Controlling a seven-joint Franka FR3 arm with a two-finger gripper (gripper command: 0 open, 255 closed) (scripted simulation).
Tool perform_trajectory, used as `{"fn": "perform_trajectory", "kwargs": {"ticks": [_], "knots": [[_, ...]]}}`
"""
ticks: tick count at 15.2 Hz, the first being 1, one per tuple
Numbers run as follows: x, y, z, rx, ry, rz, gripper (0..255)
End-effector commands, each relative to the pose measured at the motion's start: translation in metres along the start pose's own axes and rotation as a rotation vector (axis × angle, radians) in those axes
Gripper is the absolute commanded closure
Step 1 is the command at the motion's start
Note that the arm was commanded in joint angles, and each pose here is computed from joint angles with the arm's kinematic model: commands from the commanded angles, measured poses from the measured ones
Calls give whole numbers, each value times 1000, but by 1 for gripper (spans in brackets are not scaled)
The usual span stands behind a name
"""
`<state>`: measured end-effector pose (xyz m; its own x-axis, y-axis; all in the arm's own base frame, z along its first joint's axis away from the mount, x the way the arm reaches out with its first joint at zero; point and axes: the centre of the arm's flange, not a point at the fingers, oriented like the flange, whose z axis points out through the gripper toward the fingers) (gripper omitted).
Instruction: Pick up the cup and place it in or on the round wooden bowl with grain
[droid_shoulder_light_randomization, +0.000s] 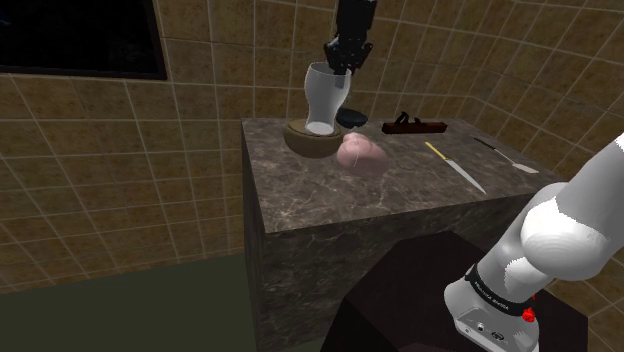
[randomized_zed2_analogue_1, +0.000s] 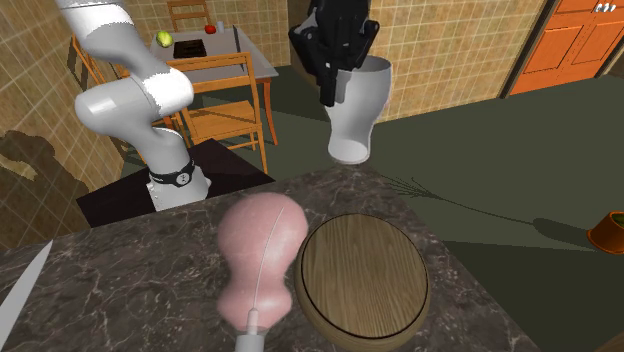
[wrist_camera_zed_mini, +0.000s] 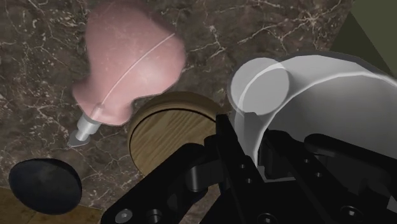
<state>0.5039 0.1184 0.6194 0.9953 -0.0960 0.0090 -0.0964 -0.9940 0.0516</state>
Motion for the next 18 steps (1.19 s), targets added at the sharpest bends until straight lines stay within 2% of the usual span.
{"fn": "perform_trajectory", "kwargs": {"ticks": [1, 12, 18], "knots": [[18, 15, -7, 0, 0, 0, 255], [128, 108, -38, 0, 0, 0, 255], [127, 106, -6, 0, 0, 0, 255]]}}
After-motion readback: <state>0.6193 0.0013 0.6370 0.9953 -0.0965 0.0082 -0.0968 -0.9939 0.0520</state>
